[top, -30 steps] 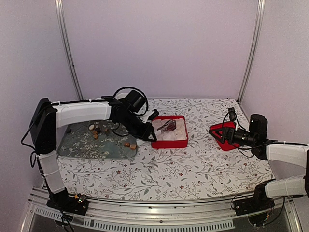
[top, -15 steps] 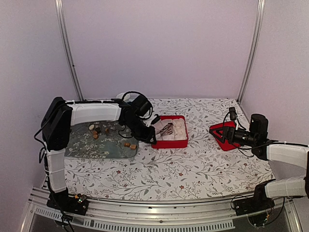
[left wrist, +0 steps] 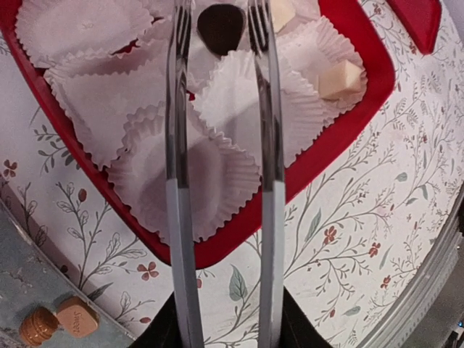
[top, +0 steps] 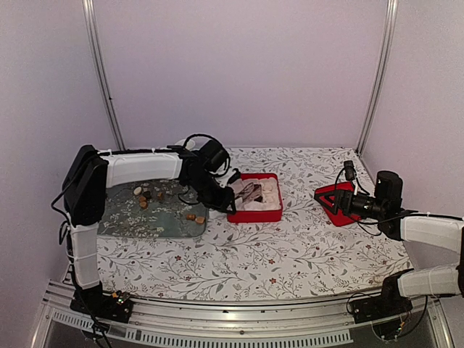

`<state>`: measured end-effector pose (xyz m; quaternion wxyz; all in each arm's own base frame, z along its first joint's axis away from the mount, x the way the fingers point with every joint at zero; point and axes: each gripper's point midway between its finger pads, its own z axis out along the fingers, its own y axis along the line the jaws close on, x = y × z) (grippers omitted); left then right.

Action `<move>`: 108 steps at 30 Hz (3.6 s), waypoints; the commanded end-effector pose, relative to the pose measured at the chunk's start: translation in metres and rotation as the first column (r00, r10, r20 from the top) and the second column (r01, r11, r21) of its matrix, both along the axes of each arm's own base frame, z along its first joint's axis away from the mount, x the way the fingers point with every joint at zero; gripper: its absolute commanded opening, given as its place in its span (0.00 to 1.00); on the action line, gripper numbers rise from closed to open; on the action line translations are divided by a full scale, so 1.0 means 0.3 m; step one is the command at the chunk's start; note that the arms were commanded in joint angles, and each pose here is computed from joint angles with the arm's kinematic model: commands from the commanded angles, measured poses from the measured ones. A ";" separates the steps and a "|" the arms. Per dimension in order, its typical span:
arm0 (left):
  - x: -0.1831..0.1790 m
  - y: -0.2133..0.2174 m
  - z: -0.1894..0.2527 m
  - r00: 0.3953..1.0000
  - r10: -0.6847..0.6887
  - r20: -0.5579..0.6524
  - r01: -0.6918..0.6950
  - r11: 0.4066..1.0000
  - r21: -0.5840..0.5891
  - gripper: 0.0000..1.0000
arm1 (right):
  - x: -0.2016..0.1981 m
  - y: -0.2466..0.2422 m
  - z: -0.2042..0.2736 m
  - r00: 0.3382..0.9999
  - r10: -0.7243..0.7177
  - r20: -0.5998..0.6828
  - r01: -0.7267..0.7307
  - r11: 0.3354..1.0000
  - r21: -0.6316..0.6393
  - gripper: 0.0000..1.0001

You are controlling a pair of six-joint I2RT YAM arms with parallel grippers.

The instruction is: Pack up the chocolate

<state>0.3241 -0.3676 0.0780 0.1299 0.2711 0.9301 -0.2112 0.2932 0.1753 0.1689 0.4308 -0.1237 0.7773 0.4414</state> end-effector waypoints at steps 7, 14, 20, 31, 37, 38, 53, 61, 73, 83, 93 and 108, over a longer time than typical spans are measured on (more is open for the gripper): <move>0.008 0.034 0.244 0.994 0.014 0.109 -0.003 0.995 -0.104 0.37 | 0.001 -0.001 0.008 1.000 -0.004 0.010 0.004 1.000 -0.006 0.99; 0.020 0.267 0.314 0.975 0.184 0.125 -0.170 0.979 -0.113 0.37 | -0.001 0.001 0.010 1.000 0.000 0.010 0.000 1.000 -0.003 0.99; 0.031 0.554 0.303 0.913 0.395 0.102 -0.388 0.918 -0.080 0.37 | 0.000 0.003 0.008 1.000 0.004 0.008 -0.004 1.000 -0.001 0.99; -0.010 0.950 0.168 0.778 0.628 0.025 -0.628 0.778 0.008 0.38 | -0.001 0.007 0.000 1.000 0.012 -0.001 -0.012 1.000 0.007 0.99; -0.004 0.985 0.108 0.767 0.642 -0.015 -0.642 0.767 0.014 0.38 | 0.001 0.006 0.001 1.000 0.008 0.001 -0.008 1.000 0.008 0.99; -0.001 0.989 0.099 0.764 0.645 -0.023 -0.644 0.764 0.017 0.38 | 0.001 0.006 0.002 1.000 0.009 0.001 -0.009 1.000 0.008 0.99; 0.032 1.029 0.024 0.754 0.656 -0.045 -0.651 0.754 0.084 0.39 | 0.001 0.006 -0.004 1.000 0.007 -0.001 -0.007 1.000 0.006 0.99; 0.018 1.005 0.009 0.766 0.637 -0.084 -0.633 0.771 0.071 0.34 | 0.004 0.003 -0.008 1.000 0.003 -0.003 -0.003 1.000 0.003 0.99; -0.005 1.007 -0.012 0.775 0.625 -0.093 -0.617 0.780 0.100 0.35 | 0.002 0.004 -0.010 1.000 0.004 -0.004 -0.004 1.000 0.003 0.99; -0.022 1.018 -0.027 0.795 0.604 -0.047 -0.584 0.785 0.204 0.34 | 0.002 0.003 -0.006 1.000 0.001 0.003 -0.001 1.000 0.002 0.99; -0.019 0.995 -0.035 0.819 0.572 -0.038 -0.547 0.800 0.245 0.30 | 0.000 0.001 -0.010 1.000 -0.001 0.001 0.001 1.000 0.000 0.99; 0.020 0.986 0.100 0.813 0.581 0.041 -0.579 0.799 0.164 0.26 | -0.001 0.000 -0.007 1.000 -0.003 0.004 0.003 1.000 -0.001 0.99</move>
